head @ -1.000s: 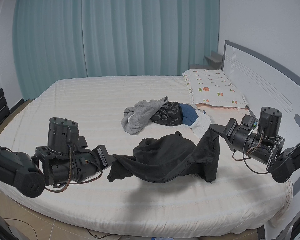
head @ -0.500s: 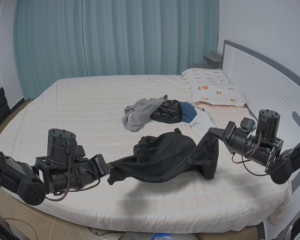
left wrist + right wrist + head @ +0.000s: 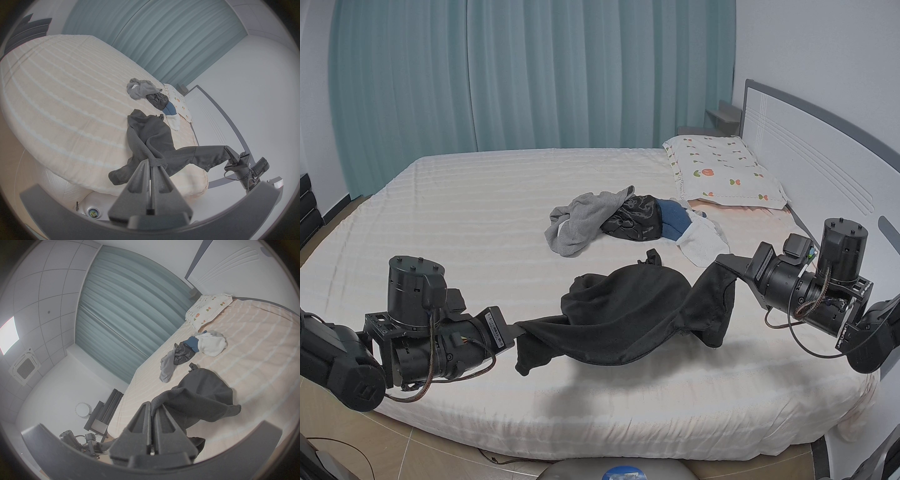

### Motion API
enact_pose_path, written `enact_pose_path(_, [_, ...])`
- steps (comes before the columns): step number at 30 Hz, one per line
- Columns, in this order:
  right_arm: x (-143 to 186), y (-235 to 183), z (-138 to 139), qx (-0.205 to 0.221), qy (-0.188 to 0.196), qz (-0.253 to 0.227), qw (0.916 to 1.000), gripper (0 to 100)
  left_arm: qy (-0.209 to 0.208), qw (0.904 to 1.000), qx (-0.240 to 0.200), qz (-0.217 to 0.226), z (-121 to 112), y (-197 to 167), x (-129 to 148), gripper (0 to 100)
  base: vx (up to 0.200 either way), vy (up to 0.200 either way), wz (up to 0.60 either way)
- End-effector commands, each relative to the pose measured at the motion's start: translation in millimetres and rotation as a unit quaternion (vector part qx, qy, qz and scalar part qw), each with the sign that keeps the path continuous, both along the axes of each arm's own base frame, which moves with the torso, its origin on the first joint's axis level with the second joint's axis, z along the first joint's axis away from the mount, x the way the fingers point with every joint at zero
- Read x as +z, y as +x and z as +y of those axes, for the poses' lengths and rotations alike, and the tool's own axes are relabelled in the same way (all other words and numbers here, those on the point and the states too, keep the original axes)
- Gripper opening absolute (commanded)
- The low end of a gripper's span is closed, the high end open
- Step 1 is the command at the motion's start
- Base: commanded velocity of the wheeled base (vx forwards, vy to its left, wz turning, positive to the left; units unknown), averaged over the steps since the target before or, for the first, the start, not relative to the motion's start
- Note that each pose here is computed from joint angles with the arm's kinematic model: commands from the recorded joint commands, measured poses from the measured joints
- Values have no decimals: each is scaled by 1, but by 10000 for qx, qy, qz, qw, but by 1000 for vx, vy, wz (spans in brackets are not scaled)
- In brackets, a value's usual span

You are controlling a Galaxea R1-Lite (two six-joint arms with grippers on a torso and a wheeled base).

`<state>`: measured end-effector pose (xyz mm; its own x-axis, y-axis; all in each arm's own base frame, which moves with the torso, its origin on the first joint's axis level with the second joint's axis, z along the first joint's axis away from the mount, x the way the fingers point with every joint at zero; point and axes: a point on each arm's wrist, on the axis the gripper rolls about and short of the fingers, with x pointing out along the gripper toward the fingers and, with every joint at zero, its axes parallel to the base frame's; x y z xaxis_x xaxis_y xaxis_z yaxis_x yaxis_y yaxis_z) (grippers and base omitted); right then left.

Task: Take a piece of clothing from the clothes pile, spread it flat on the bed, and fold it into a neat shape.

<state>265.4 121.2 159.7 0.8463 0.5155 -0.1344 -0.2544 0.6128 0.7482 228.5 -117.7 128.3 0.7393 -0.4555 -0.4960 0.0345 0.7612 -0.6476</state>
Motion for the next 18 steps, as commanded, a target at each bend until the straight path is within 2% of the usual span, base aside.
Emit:
enact_pose_path(1, [4,-3,-1,9,24,-62,10000,0,-28,10000,36,-22,2,1,2,0,0,0,0])
enact_pose_path(18, [3,2,-5,-89,6,-64,9999,0,-116,9992,182,-323,12,-3,17,0,0,200,0])
